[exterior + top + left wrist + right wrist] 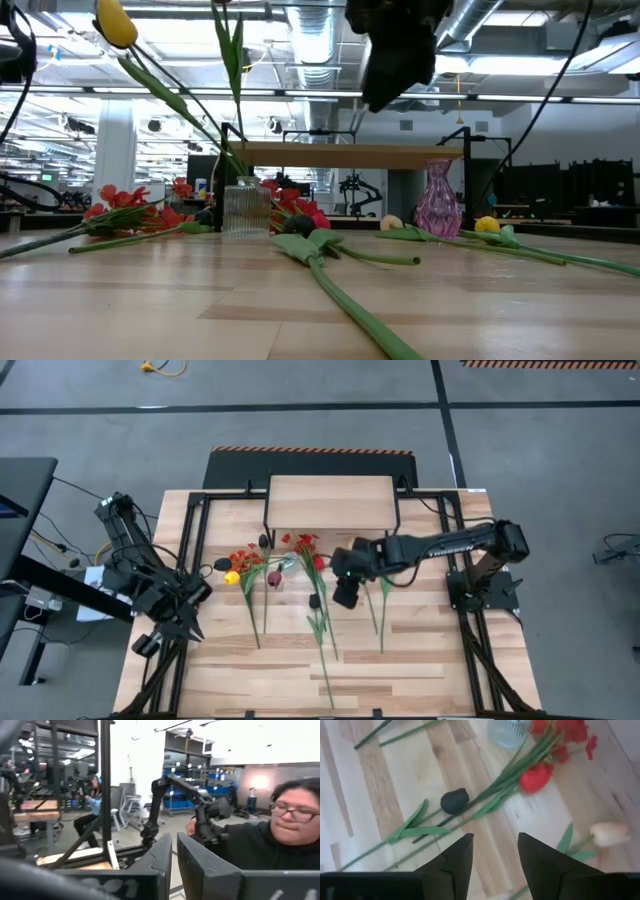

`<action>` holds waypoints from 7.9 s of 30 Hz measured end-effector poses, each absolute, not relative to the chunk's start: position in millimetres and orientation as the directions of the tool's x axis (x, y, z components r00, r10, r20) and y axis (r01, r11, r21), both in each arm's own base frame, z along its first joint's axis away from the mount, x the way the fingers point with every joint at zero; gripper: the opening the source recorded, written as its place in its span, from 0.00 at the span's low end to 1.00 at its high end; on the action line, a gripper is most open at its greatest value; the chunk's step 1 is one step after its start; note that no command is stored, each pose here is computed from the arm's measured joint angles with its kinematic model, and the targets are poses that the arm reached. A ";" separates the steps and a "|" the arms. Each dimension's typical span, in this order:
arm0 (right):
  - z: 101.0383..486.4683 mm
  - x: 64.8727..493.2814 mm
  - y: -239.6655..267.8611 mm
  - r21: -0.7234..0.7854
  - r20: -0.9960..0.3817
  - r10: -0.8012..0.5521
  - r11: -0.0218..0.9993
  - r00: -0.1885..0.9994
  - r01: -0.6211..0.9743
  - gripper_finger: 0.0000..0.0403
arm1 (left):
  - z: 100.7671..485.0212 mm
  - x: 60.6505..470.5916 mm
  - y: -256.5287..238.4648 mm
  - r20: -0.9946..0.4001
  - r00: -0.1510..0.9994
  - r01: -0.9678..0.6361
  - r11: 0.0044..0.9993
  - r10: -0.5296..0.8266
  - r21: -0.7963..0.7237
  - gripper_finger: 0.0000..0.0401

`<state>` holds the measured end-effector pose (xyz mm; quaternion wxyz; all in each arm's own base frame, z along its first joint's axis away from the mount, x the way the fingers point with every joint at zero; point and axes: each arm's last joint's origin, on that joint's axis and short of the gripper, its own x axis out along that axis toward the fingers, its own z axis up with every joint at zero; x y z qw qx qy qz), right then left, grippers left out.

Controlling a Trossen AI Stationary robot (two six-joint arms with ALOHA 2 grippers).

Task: Pick and place flowers into a vace then onto a shelf
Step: Put the right black flower into the transparent vase

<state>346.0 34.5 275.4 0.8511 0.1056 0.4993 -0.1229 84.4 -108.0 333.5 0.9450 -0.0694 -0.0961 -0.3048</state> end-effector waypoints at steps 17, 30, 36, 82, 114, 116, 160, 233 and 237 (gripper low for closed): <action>210.1 388.0 100.5 0.282 -0.763 -0.062 0.864 0.643 0.418 0.33 | 332.1 77.5 -102.1 0.204 0.743 0.659 0.749 -0.637 -0.062 0.04; 158.7 403.0 102.4 0.319 -0.814 -0.088 0.760 0.575 0.567 0.33 | 333.3 77.2 -101.7 0.217 0.741 0.669 0.725 -0.636 -0.161 0.04; 151.4 405.5 106.9 0.348 -0.811 -0.082 0.729 0.579 0.590 0.33 | 333.4 77.2 -101.8 0.217 0.740 0.672 0.715 -0.636 -0.193 0.04; 124.1 408.9 105.3 0.243 -0.862 -0.096 0.782 0.497 0.574 0.03 | 334.6 76.7 -102.1 0.230 0.724 0.690 0.686 -0.650 -0.232 0.04; 302.4 361.4 156.6 -0.070 -0.597 0.091 0.984 0.797 -0.165 0.00 | 334.4 76.8 -102.1 0.229 0.724 0.689 0.685 -0.650 -0.234 0.04; 307.1 359.5 159.9 -0.154 -0.564 0.053 0.974 0.824 -0.168 0.00 | 334.7 76.8 -102.0 0.232 0.726 0.688 0.686 -0.648 -0.235 0.04; 319.5 342.8 -91.7 -0.021 0.524 -0.120 0.988 0.843 0.153 0.00 | 362.1 45.2 -49.4 0.174 0.801 0.577 0.816 -0.572 0.025 0.04; 299.0 414.4 -88.0 0.017 0.464 -0.088 0.996 0.881 0.090 0.00 | 360.8 46.5 -48.0 0.159 0.842 0.520 0.854 -0.515 0.010 0.04; 287.6 419.5 -87.1 0.029 0.476 -0.082 0.997 0.875 0.077 0.00 | 360.3 46.5 -48.0 0.153 0.843 0.521 0.854 -0.516 0.013 0.04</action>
